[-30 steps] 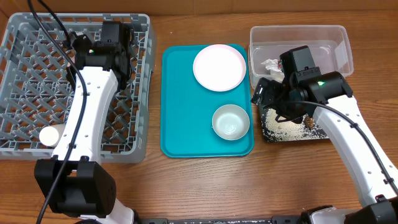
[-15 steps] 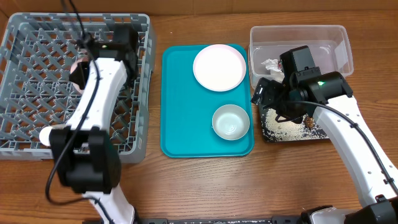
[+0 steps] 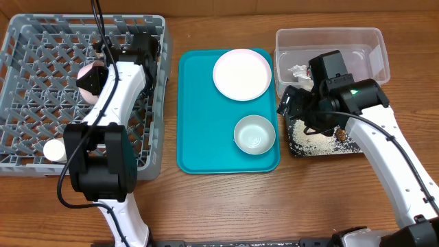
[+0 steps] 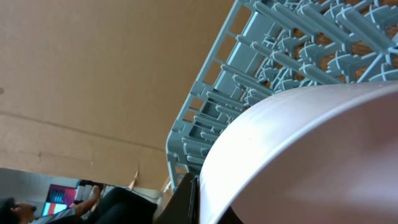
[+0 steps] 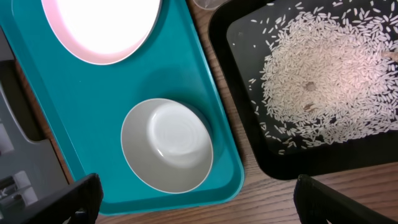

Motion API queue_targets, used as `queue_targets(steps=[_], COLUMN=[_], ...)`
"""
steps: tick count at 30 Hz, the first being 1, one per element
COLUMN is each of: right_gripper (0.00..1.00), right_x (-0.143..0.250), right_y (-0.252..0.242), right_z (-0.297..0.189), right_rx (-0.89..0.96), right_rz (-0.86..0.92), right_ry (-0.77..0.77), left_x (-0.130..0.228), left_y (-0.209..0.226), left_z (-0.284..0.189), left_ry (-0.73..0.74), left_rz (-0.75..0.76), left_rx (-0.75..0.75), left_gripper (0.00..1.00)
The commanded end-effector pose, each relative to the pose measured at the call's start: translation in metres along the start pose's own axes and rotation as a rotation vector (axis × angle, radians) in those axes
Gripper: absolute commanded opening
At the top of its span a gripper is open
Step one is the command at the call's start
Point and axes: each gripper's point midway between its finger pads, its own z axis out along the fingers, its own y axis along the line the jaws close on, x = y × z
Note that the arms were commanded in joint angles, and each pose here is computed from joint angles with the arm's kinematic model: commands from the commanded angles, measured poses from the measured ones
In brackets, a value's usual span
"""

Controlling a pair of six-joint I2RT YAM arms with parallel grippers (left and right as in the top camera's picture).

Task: Sort waste into correct bins and load items into the dishwasher
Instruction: 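Set the pink bowl in the rack and release it with the left gripper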

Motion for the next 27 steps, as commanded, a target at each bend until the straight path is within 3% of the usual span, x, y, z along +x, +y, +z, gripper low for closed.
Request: queue_targets(steps=[1,18,24,27], right_gripper=[1.0,1.0,1.0,1.0], right_x=[-0.001,-0.001,-0.001,-0.002], right_y=[0.003,0.003,0.004,0.004], right_z=[-0.005,-0.005,-0.005,-0.005], right_rx=[-0.017,-0.018,-0.02,-0.022], right_rz=[-0.007,-0.007,-0.008,-0.008], right_ry=[-0.013,-0.012,-0.015,-0.019], left_x=[-0.005,0.002,0.0,-0.001], left_y=[0.002,-0.022,-0.029,-0.034], left_z=[0.001,0.007,-0.003,-0.011], left_ry=[-0.009,0.01,-0.009,-0.022], left_rz=[0.0,0.069,0.089,0.099], left_rx=[-0.016,0.001,0.017,0.037], left_gripper=[0.04,0.09,0.15,0.23])
